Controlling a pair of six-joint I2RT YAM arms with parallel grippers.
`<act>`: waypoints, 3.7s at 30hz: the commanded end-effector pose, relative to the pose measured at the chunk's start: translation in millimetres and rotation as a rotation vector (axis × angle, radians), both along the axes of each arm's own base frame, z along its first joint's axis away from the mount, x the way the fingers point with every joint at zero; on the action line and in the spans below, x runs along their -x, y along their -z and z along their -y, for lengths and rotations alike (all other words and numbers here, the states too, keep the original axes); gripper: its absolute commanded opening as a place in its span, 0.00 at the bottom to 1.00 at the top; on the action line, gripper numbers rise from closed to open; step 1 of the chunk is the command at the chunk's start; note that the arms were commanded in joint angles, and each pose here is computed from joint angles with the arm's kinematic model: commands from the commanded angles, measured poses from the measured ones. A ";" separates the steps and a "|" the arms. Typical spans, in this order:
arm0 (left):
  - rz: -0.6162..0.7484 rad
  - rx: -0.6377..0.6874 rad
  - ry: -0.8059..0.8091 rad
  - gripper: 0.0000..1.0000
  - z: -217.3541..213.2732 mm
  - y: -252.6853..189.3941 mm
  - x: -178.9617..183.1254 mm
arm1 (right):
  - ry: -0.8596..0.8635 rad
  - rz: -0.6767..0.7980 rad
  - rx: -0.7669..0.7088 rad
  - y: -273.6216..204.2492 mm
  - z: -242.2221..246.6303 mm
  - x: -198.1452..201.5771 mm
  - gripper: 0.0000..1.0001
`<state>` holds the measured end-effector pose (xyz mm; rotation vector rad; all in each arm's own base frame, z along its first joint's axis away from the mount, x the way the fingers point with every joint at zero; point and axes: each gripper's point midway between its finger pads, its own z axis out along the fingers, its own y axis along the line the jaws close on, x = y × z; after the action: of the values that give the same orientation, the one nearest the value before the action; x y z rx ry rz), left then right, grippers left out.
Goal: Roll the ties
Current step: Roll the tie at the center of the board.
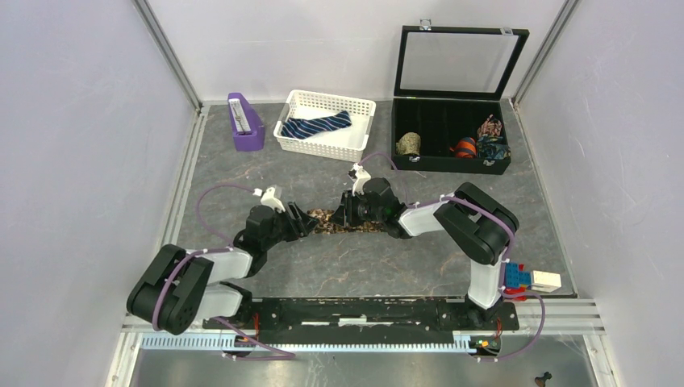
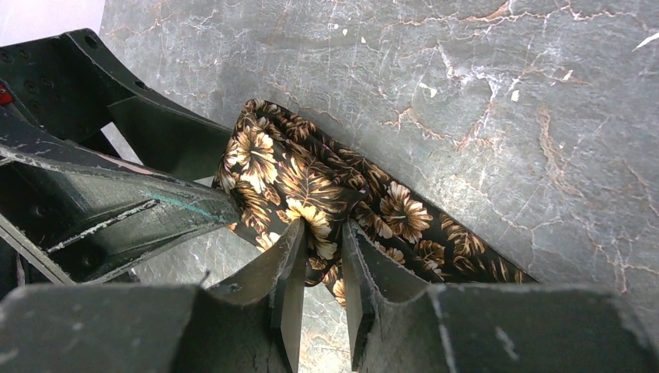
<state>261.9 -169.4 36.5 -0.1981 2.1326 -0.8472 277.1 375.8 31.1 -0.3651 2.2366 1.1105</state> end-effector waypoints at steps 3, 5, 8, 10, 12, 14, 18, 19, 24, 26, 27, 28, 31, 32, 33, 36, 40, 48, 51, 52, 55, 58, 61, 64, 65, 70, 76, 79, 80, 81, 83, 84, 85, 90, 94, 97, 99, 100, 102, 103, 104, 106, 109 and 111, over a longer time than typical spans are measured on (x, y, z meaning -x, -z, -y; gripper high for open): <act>0.041 0.092 0.045 0.65 13.7 -12.8 -2.2 | 0.003 -0.031 0.094 29.5 12.8 3.9 0.28; 0.042 0.099 0.052 0.63 15.1 -11.7 -1.6 | 0.003 -0.032 0.095 30.1 13.0 4.0 0.27; 0.043 0.103 0.050 0.61 14.9 -9.5 -2.0 | 0.003 -0.034 0.097 31.3 13.6 4.4 0.27; 0.051 0.105 0.055 0.60 16.1 -9.8 -3.0 | 0.001 -0.034 0.097 30.9 13.2 4.9 0.27; 0.073 0.112 0.066 0.60 18.2 -13.1 -4.5 | 0.004 -0.037 0.099 32.0 14.1 4.6 0.27; 0.087 0.116 0.067 0.60 19.2 -14.3 -7.1 | 0.003 -0.038 0.101 33.7 14.3 4.7 0.27; 0.098 0.123 0.060 0.62 19.0 -12.7 -10.2 | 0.001 -0.038 0.100 33.3 13.3 4.6 0.27; 0.095 0.123 0.058 0.62 18.9 -11.0 -10.6 | 0.000 -0.040 0.100 33.7 13.3 5.0 0.26; 0.106 0.145 0.057 0.59 20.3 -8.2 -11.1 | 0.000 -0.039 0.099 32.8 13.2 4.9 0.26; 0.108 0.157 0.066 0.53 22.5 -7.6 -11.3 | -0.001 -0.039 0.099 33.0 13.2 5.1 0.26; 0.113 0.164 0.070 0.50 23.6 -8.4 -11.4 | -0.001 -0.040 0.099 33.1 13.2 5.1 0.26; 0.120 0.173 0.078 0.46 25.3 -10.0 -11.8 | -0.001 -0.039 0.100 33.3 13.5 5.3 0.26; 0.115 0.178 0.089 0.37 27.2 -8.4 -11.2 | -0.002 -0.037 0.097 31.8 12.8 5.0 0.27; 0.116 0.177 0.086 0.34 26.7 -8.8 -11.6 | -0.002 -0.035 0.095 30.6 12.4 4.5 0.28; 0.114 0.172 0.085 0.32 26.4 -8.2 -11.2 | -0.003 -0.035 0.093 29.7 12.3 4.6 0.29; 0.090 0.132 0.067 0.28 21.7 -3.7 -11.9 | -0.009 -0.028 0.087 25.4 11.2 4.6 0.38; 0.060 0.016 0.014 0.25 7.8 5.0 -15.1 | -0.010 -0.003 0.074 12.5 10.8 1.7 0.46; 0.031 -0.142 -0.069 0.24 -9.0 4.9 -13.7 | -0.001 0.064 0.062 -17.1 13.3 -3.1 0.48; 0.038 -0.190 -0.091 0.24 -13.0 0.6 -13.6 | 0.014 0.075 0.039 -26.8 13.9 -3.1 0.42; 0.041 -0.200 -0.092 0.24 -12.6 -1.0 -13.4 | 0.012 0.075 0.025 -29.2 12.4 -1.6 0.39; 0.051 -0.229 -0.086 0.24 -8.9 -6.2 -12.3 | -0.011 0.072 -0.002 -34.4 1.3 4.0 0.34; 0.061 -0.251 -0.076 0.24 -5.2 -10.5 -11.7 | -0.024 0.071 -0.006 -34.1 -7.8 5.5 0.32; 0.068 -0.256 -0.073 0.24 -3.4 -15.4 -11.1 | -0.023 0.065 0.002 -28.2 -12.4 2.9 0.30; 0.070 -0.280 -0.071 0.24 -2.9 -19.3 -10.7 | -0.028 0.054 0.008 -19.5 -16.8 2.8 0.28; 0.072 -0.287 -0.069 0.24 -2.8 -20.8 -10.5 | -0.029 0.051 0.007 -16.6 -18.4 2.9 0.27; 0.087 -0.314 -0.059 0.24 -0.3 -28.3 -9.0 | -0.041 0.037 0.006 -8.5 -29.1 4.0 0.26; 0.084 -0.392 -0.039 0.24 2.7 -33.6 -6.5 | -0.072 0.035 -0.013 -10.0 -45.9 9.9 0.26; 0.076 -0.455 -0.052 0.24 -0.8 -33.5 -5.8 | -0.087 0.038 -0.019 -12.0 -53.0 11.9 0.26; 0.068 -0.478 -0.056 0.24 -1.8 -33.3 -5.6 | -0.089 0.039 -0.021 -12.8 -54.2 12.2 0.26; 0.066 -0.500 -0.066 0.24 -3.7 -33.6 -5.9 | -0.092 0.037 -0.021 -12.5 -54.4 13.4 0.26; 0.045 -0.548 -0.076 0.24 -8.6 -31.1 -4.8 | -0.095 0.041 -0.018 -13.1 -53.2 14.4 0.26; 0.040 -0.569 -0.085 0.24 -10.4 -31.1 -5.2 | -0.099 0.044 -0.015 -13.6 -52.6 15.1 0.26; 0.031 -0.590 -0.089 0.24 -12.3 -29.7 -4.8 | -0.102 0.047 -0.007 -13.8 -51.0 15.2 0.26; -0.003 -0.662 -0.115 0.24 -18.6 -26.7 -6.9 | -0.108 0.074 0.034 -17.4 -41.7 15.6 0.27; -0.014 -0.716 -0.133 0.23 -23.5 -29.5 -6.9 | -0.100 0.082 0.042 -21.5 -27.4 15.8 0.27; -0.017 -0.755 -0.147 0.23 -28.6 -33.9 -6.5 | -0.089 0.089 0.038 -27.3 -15.0 15.4 0.28; -0.018 -0.780 -0.150 0.23 -31.4 -36.1 -6.3 | -0.076 0.097 0.038 -30.7 -5.2 13.4 0.28; -0.021 -0.795 -0.151 0.23 -32.9 -36.8 -5.8 | -0.068 0.102 0.036 -33.4 -0.4 12.5 0.28; -0.028 -0.816 -0.151 0.23 -34.5 -37.6 -5.3 | -0.051 0.108 0.038 -35.9 9.9 9.6 0.28; -0.030 -0.817 -0.145 0.23 -32.9 -37.5 -5.7 | -0.042 0.106 0.041 -35.2 16.2 8.1 0.28; -0.032 -0.824 -0.140 0.23 -32.1 -36.4 -5.5 | -0.031 0.108 0.040 -36.5 21.9 6.2 0.28; -0.038 -0.846 -0.142 0.23 -30.9 -36.0 -5.4 | -0.003 0.105 0.046 -34.8 37.0 2.1 0.28; -0.045 -0.889 -0.149 0.23 -29.9 -35.5 -6.2 | 0.038 0.105 0.050 -33.9 59.5 -3.0 0.28; -0.053 -0.920 -0.152 0.24 -28.9 -34.3 -7.0 | 0.059 0.106 0.053 -33.5 72.2 -5.4 0.28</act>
<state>261.2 -142.8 59.8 0.0734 2.3281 0.1628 276.2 322.7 52.6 -0.3820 2.2259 0.9926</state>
